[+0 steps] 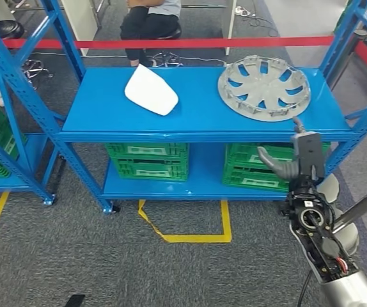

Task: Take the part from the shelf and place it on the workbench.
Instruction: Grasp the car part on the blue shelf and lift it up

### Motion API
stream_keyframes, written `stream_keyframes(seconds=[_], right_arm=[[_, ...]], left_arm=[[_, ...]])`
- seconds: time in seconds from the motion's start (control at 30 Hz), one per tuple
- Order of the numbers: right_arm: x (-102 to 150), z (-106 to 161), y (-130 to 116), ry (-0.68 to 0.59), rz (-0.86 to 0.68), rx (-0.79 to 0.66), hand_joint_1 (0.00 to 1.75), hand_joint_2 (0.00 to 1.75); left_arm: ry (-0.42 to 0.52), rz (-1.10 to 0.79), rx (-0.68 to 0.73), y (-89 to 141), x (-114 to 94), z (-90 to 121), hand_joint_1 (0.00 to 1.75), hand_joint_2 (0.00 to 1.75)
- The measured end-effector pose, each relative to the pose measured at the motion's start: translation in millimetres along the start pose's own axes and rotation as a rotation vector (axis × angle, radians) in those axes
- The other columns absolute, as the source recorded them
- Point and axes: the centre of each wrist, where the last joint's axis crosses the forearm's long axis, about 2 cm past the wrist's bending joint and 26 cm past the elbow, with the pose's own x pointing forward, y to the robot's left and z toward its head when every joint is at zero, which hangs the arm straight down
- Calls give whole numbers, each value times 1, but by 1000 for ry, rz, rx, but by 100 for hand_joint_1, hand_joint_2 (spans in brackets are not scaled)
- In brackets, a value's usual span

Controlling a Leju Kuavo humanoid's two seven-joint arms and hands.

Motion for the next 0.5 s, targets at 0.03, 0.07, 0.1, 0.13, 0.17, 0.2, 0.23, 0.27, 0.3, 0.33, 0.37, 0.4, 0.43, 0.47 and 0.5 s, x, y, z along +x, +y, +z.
stream_keyframes(seconds=[0.03, 0.07, 0.1, 0.13, 0.17, 0.2, 0.23, 0.27, 0.3, 0.33, 0.37, 0.4, 0.43, 0.47, 0.5], right_arm=[[-1, 1, 0, 6, 1, 0, 0, 175], [-3, 2, 0, 12, 2, 0, 0, 175], [-4, 3, 0, 17, 4, 0, 0, 175], [-4, 4, 0, 19, 6, 0, 0, 175], [-4, 4, 0, 19, 7, 0, 0, 175], [-4, 4, 0, 20, 9, 0, 0, 175], [-5, 4, 0, 20, 10, 0, 0, 175], [-5, 4, 0, 22, 12, 1, 0, 175], [-6, 5, 0, 24, 13, 2, 0, 175], [-6, 5, 0, 25, 14, 3, 0, 175], [-6, 6, 0, 24, 16, 4, 0, 175], [-5, 5, 0, 21, 17, 5, 0, 175], [-4, 4, 0, 17, 18, 4, 0, 175], [-3, 3, -1, 14, 19, 4, 0, 175], [-3, 3, -1, 12, 19, 3, 0, 175]], left_arm=[[0, 0, -1, 0, 0, 0, 0, 0], [1, 0, -4, 0, -1, 0, 0, 0], [0, 0, -7, -1, -1, 0, 0, 0], [0, -1, -10, -1, -1, 0, 0, 0], [-1, -2, -14, -1, -1, 0, 0, 0], [-1, -2, -13, 0, -1, 0, 0, 0], [-2, -2, -13, 0, 0, 0, 0, 0], [-4, -2, -14, 0, 1, 0, 0, 0], [-5, -2, -14, 0, 2, 0, 0, 0], [-7, -2, -16, 0, 2, 0, 0, 0], [-9, -2, -16, 0, 3, 0, 0, 0], [-11, -2, -16, 0, 3, 0, 0, 0], [-14, -2, -16, 0, 4, 1, 0, 0], [-16, -3, -17, -1, 5, 1, 0, 0], [-17, -3, -17, -1, 5, 1, 0, 0]])
